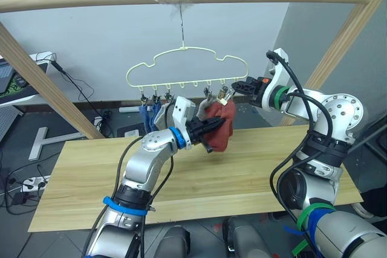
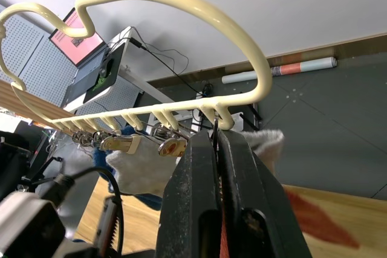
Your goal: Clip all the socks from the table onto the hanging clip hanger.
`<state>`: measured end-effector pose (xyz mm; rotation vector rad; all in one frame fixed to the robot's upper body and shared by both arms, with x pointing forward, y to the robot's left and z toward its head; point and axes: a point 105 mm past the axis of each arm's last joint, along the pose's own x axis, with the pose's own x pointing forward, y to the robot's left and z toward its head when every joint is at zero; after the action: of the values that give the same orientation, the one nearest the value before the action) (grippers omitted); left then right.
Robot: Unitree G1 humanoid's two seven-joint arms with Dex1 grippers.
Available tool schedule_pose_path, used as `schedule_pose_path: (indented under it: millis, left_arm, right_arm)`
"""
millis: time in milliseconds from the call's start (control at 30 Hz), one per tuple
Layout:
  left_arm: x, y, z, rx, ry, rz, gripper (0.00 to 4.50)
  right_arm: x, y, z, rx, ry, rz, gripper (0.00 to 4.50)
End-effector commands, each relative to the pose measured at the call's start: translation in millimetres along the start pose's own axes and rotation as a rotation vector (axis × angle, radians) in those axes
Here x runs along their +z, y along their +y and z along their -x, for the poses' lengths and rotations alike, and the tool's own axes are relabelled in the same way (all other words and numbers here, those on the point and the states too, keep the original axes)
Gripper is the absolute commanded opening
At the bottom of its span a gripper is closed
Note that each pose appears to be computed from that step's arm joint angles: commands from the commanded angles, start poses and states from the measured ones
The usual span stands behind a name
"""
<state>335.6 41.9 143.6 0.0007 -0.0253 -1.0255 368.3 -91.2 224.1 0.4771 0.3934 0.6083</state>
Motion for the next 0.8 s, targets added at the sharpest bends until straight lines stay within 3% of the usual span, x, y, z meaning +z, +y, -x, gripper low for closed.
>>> schedule_pose_path:
  millis: [33,167,267,567,633,800]
  left_arm:
    - [8.8,0.5,2.8,-0.002,-0.04,-0.019,0.04]
    - [9.4,-0.3,3.8,-0.005,-0.039,-0.02,0.04]
    - [10.2,-0.9,2.9,-0.008,-0.041,-0.022,0.0]
    - [9.6,-3.6,2.1,-0.011,-0.04,-0.018,0.0]
    - [9.9,-4.1,2.2,-0.012,-0.041,-0.016,0.0]
    - [9.6,-6.3,1.8,-0.027,-0.04,-0.004,0.0]
  right_arm:
    - [12.5,18.7,4.2,0.067,-0.056,0.053,0.0]
    - [12.5,18.7,4.2,0.072,-0.057,0.05,0.0]
    - [11.8,19.5,4.0,0.085,-0.056,0.042,0.69]
    - [15.6,23.7,6.5,0.128,-0.086,0.042,3.93]
    - [17.3,24.8,7.6,0.136,-0.095,0.045,4.45]
    - [23.5,22.9,10.6,0.135,-0.134,0.07,4.45]
